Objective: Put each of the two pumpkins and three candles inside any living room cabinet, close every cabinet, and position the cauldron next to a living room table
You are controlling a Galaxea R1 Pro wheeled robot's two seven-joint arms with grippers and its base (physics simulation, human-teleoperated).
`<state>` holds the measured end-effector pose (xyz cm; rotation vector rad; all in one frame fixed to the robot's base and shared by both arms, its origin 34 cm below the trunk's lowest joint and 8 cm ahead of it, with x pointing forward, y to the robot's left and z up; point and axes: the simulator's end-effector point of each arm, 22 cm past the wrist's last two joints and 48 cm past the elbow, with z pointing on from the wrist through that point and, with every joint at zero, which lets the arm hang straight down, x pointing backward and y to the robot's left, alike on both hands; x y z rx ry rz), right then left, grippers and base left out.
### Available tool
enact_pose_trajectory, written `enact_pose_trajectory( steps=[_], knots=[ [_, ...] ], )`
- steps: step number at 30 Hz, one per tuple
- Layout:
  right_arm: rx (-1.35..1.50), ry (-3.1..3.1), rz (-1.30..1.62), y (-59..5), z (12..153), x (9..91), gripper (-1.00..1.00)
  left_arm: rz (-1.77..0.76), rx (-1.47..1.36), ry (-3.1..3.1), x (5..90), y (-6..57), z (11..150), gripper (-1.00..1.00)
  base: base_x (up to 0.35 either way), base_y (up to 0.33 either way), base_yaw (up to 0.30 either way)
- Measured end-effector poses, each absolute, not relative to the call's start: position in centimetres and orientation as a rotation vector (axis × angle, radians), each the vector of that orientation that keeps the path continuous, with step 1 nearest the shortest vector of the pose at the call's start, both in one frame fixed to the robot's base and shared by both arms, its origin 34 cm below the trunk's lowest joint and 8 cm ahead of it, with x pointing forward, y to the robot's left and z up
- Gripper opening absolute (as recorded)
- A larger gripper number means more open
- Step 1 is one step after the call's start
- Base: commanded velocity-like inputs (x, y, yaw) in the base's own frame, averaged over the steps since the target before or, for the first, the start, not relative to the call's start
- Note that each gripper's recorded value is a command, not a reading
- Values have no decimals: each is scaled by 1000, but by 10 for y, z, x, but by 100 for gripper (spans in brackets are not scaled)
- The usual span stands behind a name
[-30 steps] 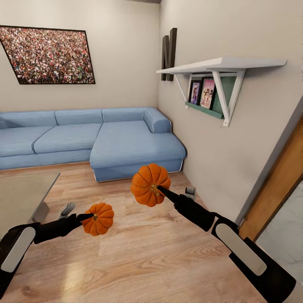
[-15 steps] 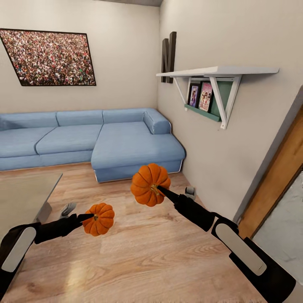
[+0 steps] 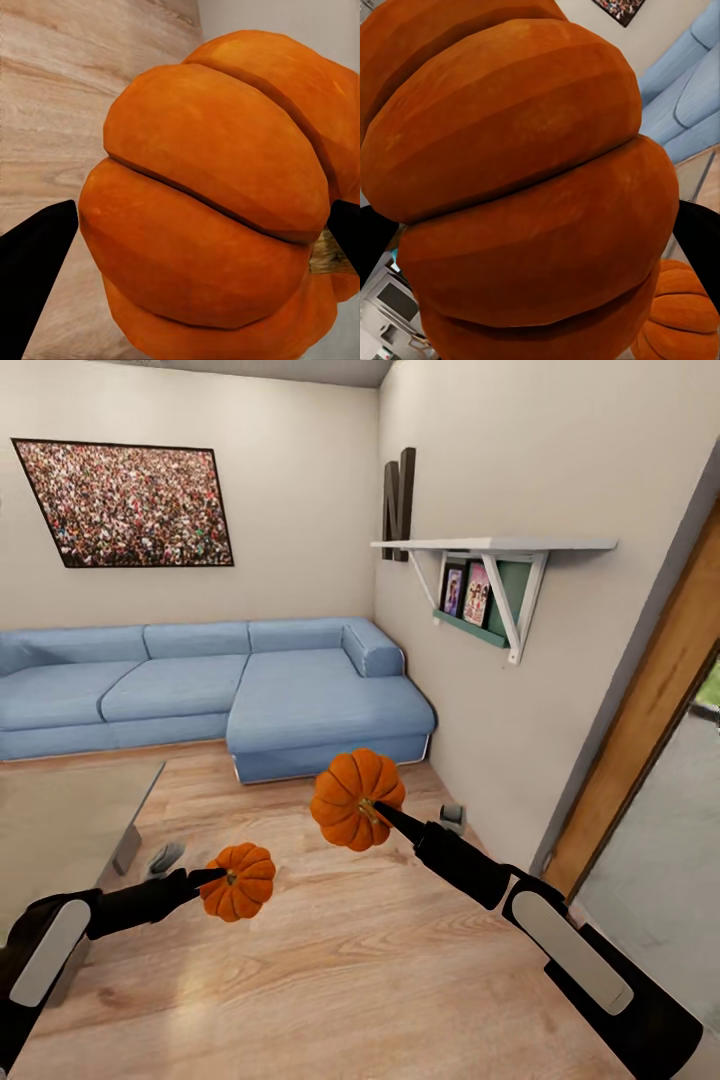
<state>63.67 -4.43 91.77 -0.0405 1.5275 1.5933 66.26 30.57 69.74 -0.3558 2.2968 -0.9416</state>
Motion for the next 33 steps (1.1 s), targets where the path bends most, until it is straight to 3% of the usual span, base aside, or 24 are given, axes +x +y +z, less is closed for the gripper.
enact_pose_trajectory(
  steps=[15, 21, 33],
  knots=[
    [-43, 1526, 1595, -44, 947, 640, -100, -896, -369, 2327, 665, 306, 717, -100, -323, 0, 0],
    [-43, 1522, 1600, -44, 960, 640, -100, -910, -373, 2320, 667, 305, 731, -100, -48, 0, 54],
    [-49, 1518, 1594, -44, 971, 640, -100, -921, -372, 2308, 668, 304, 744, -100, -1, 0, 244]
  ],
)
